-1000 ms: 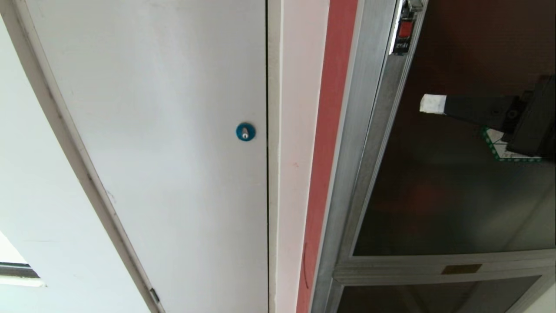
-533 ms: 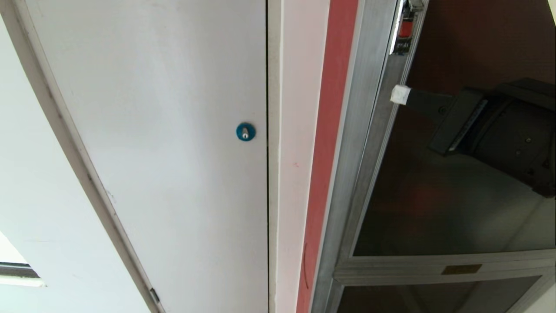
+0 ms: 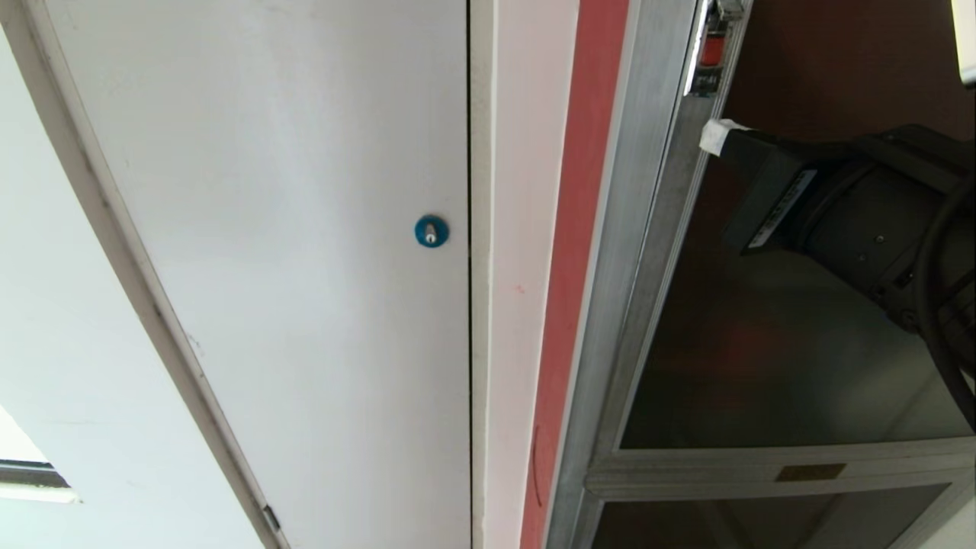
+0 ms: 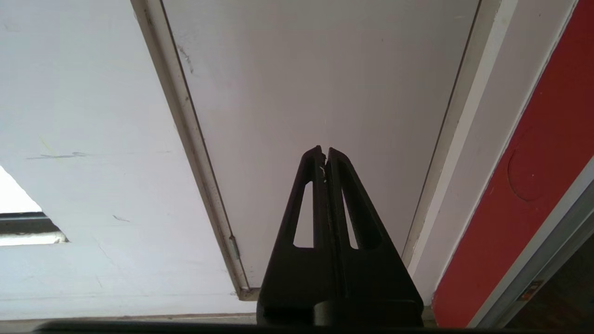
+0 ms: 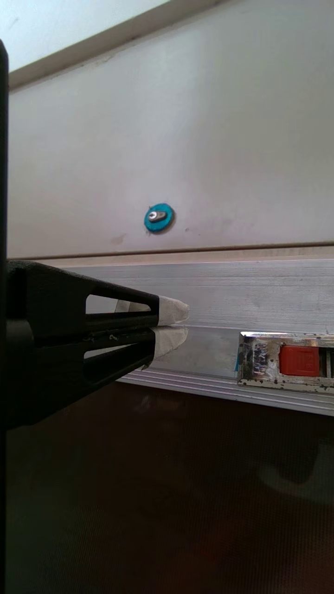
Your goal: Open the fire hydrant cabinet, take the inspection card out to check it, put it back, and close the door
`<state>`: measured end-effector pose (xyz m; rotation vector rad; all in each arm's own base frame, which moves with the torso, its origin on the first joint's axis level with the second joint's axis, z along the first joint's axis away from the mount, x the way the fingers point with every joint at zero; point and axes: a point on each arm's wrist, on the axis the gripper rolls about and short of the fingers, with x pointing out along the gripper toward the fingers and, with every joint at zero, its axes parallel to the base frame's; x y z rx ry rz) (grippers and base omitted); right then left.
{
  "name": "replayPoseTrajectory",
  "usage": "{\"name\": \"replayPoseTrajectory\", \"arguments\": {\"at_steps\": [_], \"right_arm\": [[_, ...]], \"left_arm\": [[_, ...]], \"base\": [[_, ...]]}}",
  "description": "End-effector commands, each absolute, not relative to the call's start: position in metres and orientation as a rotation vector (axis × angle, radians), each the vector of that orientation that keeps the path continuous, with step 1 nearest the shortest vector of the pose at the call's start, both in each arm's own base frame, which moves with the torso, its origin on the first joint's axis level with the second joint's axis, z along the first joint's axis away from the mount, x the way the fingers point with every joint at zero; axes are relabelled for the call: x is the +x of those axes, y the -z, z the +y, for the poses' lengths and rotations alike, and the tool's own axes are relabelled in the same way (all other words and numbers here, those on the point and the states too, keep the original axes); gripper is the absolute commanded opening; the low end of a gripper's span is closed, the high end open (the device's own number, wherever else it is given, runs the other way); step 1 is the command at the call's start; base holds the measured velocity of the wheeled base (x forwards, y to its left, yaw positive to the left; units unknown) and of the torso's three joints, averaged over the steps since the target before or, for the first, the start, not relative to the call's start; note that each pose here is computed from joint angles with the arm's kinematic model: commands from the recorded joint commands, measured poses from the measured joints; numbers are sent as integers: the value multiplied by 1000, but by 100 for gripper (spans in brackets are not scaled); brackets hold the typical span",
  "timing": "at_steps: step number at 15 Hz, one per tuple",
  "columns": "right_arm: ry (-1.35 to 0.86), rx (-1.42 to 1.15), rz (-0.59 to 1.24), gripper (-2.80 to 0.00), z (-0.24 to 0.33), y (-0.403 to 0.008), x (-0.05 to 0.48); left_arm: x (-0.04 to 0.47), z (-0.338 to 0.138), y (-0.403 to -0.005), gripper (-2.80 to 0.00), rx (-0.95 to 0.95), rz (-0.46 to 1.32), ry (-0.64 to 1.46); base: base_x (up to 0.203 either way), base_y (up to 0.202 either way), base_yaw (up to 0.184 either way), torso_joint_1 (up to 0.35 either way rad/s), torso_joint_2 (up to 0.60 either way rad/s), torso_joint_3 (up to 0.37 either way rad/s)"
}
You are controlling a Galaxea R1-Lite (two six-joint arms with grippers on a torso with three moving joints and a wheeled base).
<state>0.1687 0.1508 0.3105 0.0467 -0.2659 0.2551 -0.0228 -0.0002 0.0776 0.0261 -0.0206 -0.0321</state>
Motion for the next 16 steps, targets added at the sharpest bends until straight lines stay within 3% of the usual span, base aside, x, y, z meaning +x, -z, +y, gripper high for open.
{"name": "replayPoseTrajectory", "arguments": {"at_steps": [1,2,16], "right_arm": [[-252,33,-272,-280,150,-311,168],[-253,27,-276,0,150,-311,167],[-261,55,-378,0,147,-344,166]], "left_arm": [[-22,0,-74,-280,26,-10,32],[-22,0,-74,-280,26,-10,32],[-22,0,-74,-280,26,-10,32]], "base": [[0,0,0,0,0,0],[0,0,0,0,0,0],[0,0,0,0,0,0]]}}
